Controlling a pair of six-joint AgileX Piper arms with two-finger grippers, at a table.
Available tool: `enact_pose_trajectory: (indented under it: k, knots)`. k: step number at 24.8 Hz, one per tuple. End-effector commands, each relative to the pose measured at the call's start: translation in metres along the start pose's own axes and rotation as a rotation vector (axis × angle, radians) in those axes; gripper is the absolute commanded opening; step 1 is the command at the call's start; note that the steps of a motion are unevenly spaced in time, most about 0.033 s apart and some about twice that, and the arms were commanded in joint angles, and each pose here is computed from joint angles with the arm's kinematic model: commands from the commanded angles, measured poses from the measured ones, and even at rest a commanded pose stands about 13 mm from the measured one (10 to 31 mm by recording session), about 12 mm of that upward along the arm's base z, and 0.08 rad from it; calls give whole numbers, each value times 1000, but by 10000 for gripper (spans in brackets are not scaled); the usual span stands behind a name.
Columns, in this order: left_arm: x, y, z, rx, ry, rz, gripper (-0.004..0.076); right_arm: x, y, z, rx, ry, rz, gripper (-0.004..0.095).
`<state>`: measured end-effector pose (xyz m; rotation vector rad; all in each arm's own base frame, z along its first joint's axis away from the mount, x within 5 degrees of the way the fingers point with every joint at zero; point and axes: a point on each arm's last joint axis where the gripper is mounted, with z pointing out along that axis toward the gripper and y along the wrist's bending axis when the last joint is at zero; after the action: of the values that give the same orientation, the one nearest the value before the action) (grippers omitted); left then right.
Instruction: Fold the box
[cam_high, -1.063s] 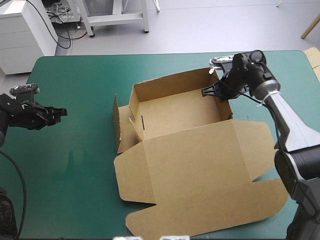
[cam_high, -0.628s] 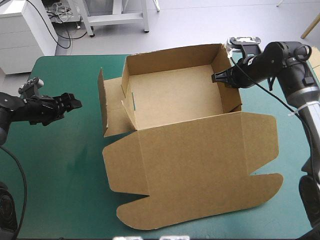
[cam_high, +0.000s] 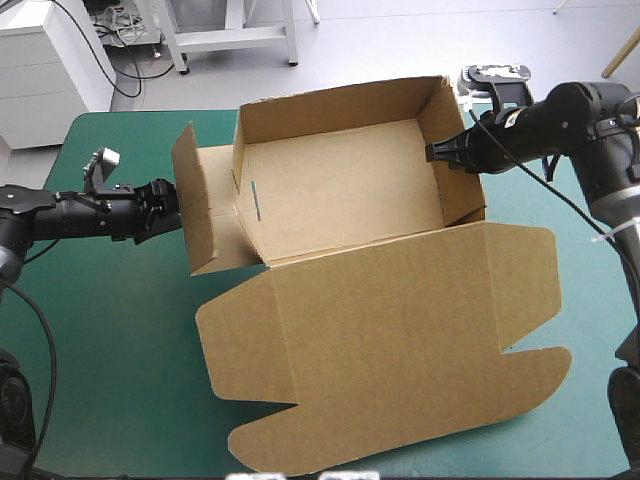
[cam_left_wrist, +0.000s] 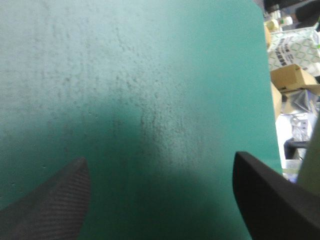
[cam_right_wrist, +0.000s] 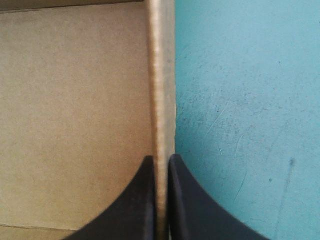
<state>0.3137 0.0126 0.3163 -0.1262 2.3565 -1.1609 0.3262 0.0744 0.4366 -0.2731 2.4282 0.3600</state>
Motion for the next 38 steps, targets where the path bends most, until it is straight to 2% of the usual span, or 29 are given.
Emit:
enact_pose_trajectory:
  k: [1,8,11,16,24,29,34,38]
  knots:
    - [1,-30,-10,156,-13,75,560,-15,4,-2,-58,-129,44,-21]
    - [2,-31,-10,161,-7,79,545,-20,2,69,-116,-50,94,-20]
    - [2,-31,-10,161,-7,84,545,-17,15,97,-137,-9,91,-20]
    - [3,-36,-14,160,-16,110,545,-14,50,128,-182,-21,60,-20]
    - [8,-46,-17,159,-15,134,545,-11,70,142,-209,-21,70,-19]
    - [15,-52,-5,138,56,177,545,-9,84,143,-223,-29,64,-19]
    - [21,-45,2,10,122,177,531,-5,96,144,-233,-21,36,-19]
    - [22,-37,4,-111,136,160,462,0,110,147,-228,-7,-8,-19]
